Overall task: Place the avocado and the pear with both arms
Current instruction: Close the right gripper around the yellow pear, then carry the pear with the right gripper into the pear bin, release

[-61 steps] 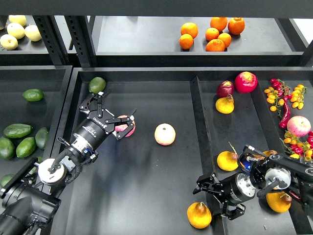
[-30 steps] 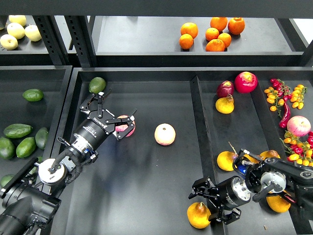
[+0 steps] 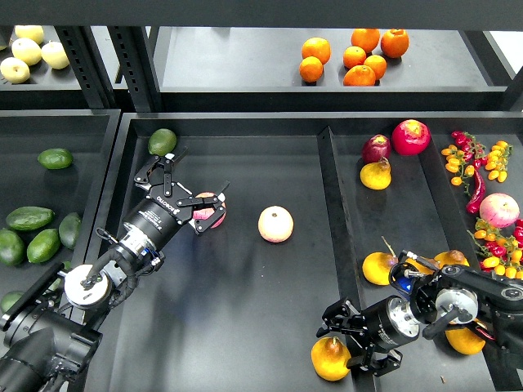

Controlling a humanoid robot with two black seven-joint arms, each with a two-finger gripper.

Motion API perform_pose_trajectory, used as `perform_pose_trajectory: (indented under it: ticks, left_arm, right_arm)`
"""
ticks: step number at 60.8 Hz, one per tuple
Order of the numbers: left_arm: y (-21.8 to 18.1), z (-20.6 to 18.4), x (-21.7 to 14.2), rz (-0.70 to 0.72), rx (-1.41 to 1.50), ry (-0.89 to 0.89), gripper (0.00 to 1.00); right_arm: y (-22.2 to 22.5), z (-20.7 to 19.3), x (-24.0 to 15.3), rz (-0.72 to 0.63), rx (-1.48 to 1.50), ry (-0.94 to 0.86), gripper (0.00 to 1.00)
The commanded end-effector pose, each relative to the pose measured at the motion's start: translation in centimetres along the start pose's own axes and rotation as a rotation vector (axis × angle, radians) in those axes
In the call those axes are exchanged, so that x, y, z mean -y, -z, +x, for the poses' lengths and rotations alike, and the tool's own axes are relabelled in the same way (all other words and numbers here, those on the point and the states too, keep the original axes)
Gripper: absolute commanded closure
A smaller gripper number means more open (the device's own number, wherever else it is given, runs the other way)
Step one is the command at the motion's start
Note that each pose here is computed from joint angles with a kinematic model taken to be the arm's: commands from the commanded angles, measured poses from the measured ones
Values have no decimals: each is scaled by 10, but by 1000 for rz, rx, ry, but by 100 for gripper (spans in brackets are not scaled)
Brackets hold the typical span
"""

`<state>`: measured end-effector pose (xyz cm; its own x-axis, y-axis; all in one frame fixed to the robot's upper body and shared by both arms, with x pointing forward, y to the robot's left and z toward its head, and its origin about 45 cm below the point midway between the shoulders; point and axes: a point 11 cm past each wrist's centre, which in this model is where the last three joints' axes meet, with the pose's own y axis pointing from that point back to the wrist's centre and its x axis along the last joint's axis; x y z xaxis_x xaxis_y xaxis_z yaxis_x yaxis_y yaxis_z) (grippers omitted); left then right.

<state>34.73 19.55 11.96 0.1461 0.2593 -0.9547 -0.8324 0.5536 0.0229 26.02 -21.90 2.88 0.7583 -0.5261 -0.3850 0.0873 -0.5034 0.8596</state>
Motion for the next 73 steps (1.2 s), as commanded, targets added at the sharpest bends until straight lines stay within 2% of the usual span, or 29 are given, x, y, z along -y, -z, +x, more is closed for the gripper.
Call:
perform_pose_trajectory:
  ticks: [1, 8, 20, 30, 42, 73]
  left_arm:
    - [0, 0, 0, 2, 0, 0, 1]
    - [1, 0, 0, 3, 0, 0, 1]
    - [0, 0, 0, 2, 0, 0, 1]
    - [1, 1, 0, 2, 1, -2, 1]
    - [1, 1, 0, 2, 1, -2, 1]
    - [1, 2, -1, 2, -1, -6, 1]
  right_arm:
    - [-1, -1, 2, 7, 12, 6, 41]
    - [-5, -6, 8, 12, 34, 23, 54]
    - [-5, -6, 8, 16, 37, 25, 66]
    - [4, -1, 0, 54, 48, 11, 80]
    - [8, 9, -11, 85, 63, -13, 86]
    - [56, 23, -47, 258, 140, -8, 88]
